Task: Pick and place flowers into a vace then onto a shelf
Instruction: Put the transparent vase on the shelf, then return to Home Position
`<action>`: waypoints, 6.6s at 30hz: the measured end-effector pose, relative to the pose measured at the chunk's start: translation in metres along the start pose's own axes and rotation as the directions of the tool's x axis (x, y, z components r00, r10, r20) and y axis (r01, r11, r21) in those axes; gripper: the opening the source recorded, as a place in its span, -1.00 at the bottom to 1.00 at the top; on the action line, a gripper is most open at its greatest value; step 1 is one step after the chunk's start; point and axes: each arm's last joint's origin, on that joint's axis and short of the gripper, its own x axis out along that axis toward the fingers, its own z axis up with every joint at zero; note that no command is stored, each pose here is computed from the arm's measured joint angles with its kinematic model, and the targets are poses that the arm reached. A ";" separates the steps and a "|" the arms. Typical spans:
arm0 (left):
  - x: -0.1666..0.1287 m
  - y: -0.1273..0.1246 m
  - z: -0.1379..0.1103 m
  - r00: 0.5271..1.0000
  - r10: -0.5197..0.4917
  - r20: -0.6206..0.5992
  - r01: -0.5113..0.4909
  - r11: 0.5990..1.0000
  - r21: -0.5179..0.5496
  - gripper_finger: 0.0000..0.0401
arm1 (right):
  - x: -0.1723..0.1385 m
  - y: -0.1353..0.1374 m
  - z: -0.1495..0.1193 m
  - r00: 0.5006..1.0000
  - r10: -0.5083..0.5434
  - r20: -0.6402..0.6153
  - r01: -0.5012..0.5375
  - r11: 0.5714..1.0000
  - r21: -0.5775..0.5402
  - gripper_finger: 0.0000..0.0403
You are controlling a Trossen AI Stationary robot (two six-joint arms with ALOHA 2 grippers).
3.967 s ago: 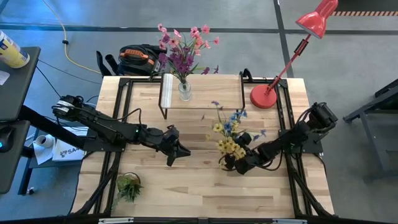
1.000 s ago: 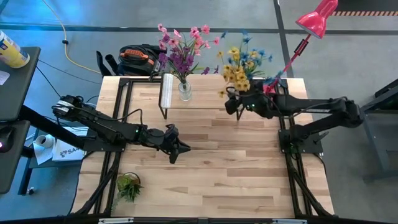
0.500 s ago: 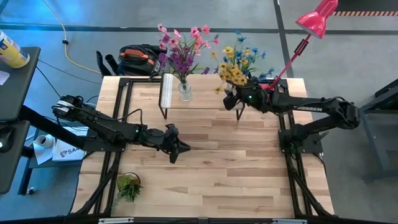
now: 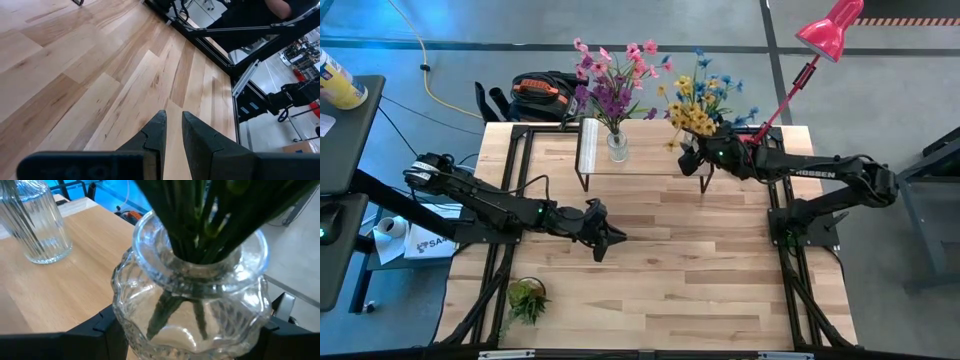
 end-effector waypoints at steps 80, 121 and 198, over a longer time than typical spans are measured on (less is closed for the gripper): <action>0.000 0.001 -0.002 1.000 0.004 -0.030 -0.004 1.000 0.011 -0.53 | -0.182 -0.005 -0.065 0.896 0.280 -0.343 -0.182 0.939 0.292 0.50; 0.000 -0.001 0.002 1.000 0.004 0.029 -0.003 1.000 -0.022 -0.53 | -0.147 -0.045 -0.163 0.520 0.797 0.307 -0.853 0.500 0.148 0.50; -0.158 0.083 -0.035 0.945 -0.165 0.281 0.033 0.906 0.422 -0.53 | -0.132 -0.046 -0.174 0.696 0.616 0.371 -0.704 0.686 0.182 0.50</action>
